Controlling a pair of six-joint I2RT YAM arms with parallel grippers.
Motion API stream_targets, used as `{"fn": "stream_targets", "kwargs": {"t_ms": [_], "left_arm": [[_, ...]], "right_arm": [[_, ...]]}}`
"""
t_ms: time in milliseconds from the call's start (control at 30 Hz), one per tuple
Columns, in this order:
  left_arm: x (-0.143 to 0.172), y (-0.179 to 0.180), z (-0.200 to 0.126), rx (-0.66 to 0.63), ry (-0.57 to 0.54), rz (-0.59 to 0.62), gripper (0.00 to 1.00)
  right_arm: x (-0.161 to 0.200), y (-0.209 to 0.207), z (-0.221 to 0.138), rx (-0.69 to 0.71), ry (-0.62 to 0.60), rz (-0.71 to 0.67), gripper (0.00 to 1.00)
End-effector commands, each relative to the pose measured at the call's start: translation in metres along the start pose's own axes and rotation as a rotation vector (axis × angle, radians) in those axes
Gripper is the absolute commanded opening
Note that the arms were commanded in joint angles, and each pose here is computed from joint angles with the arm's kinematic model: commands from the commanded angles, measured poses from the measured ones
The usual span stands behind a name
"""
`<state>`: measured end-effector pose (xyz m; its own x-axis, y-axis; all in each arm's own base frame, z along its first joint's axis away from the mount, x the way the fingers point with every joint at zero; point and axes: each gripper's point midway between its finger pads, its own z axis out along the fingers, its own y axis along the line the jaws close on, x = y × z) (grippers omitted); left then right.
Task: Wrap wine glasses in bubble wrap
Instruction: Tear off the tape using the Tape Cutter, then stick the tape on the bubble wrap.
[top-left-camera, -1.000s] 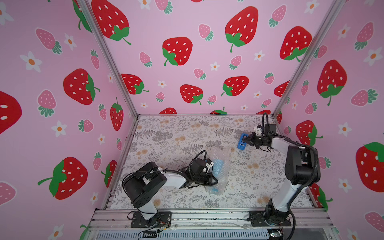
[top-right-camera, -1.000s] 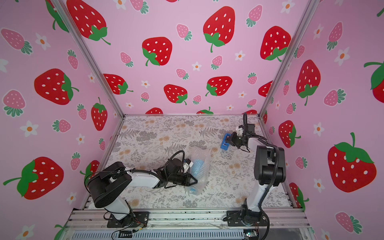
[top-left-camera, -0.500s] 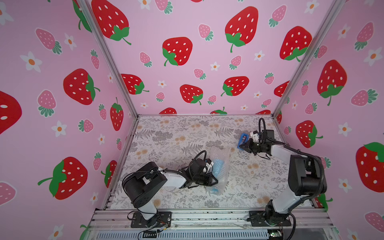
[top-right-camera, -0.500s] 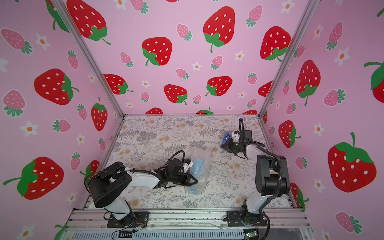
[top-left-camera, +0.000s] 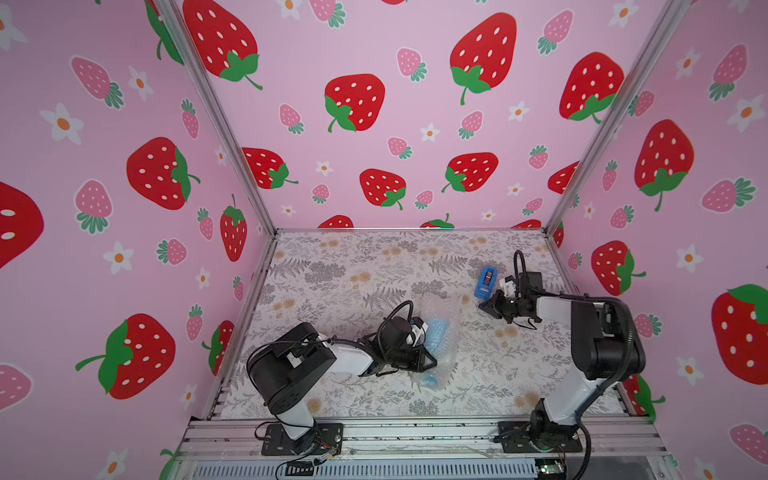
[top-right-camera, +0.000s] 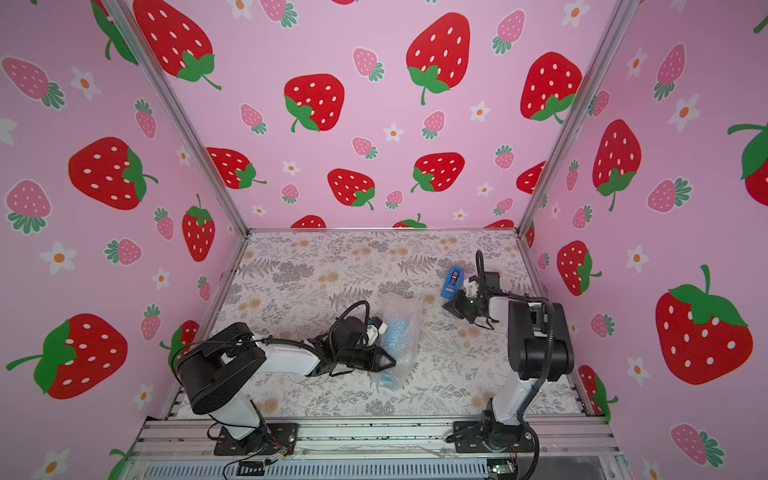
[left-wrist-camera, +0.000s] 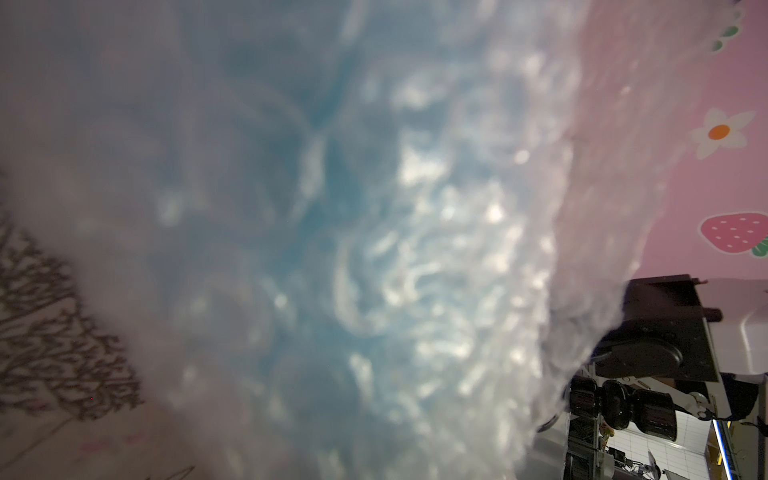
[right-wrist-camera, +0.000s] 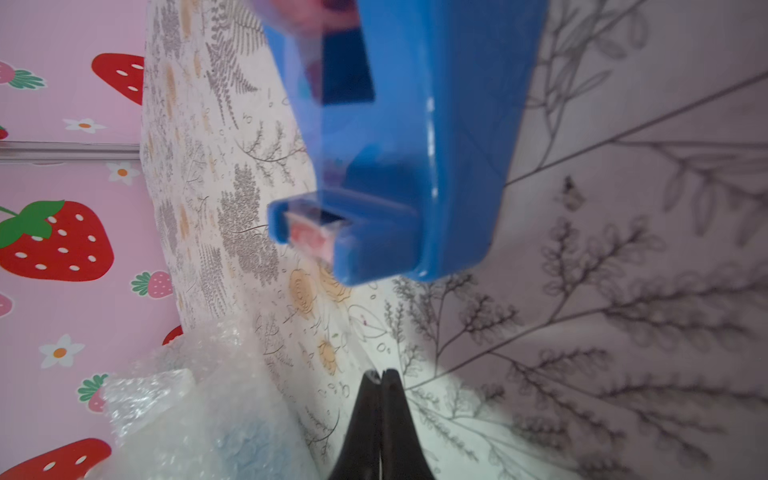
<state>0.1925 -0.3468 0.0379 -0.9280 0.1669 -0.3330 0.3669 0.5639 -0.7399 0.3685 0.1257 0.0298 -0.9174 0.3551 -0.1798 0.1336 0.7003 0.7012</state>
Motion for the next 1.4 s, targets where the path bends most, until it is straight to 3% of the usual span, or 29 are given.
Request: {"fn": "stream_targets", "kwargs": {"t_ms": [0, 333, 533, 733, 867, 1033, 1167, 1367], "left_arm": [[0.013, 0.031, 0.004, -0.106, 0.023, -0.024, 0.23], [0.012, 0.031, 0.004, -0.104, 0.022, -0.021, 0.23], [0.012, 0.029, 0.003, -0.103, 0.026, -0.015, 0.23], [0.01, 0.026, 0.002, -0.095, 0.024, -0.001, 0.23], [0.01, 0.022, 0.0, -0.07, 0.041, 0.028, 0.23], [0.01, 0.021, -0.008, -0.058, 0.043, 0.052, 0.23], [0.009, 0.025, -0.015, -0.058, 0.04, 0.055, 0.23], [0.009, 0.029, -0.023, -0.043, 0.044, 0.041, 0.22]], "right_arm": [[0.019, -0.03, 0.004, 0.09, 0.041, 0.078, 0.0], [0.028, -0.058, -0.005, 0.148, 0.033, 0.183, 0.0], [0.026, -0.04, -0.015, 0.084, 0.022, 0.126, 0.0], [0.022, 0.029, -0.042, -0.119, -0.007, -0.099, 0.0], [0.043, 0.088, -0.065, -0.24, 0.015, -0.314, 0.0], [0.093, 0.15, -0.096, -0.407, 0.064, -0.582, 0.0], [0.155, 0.187, -0.109, -0.503, 0.188, -0.772, 0.0], [0.216, 0.189, -0.109, -0.486, 0.384, -0.885, 0.0]]}}
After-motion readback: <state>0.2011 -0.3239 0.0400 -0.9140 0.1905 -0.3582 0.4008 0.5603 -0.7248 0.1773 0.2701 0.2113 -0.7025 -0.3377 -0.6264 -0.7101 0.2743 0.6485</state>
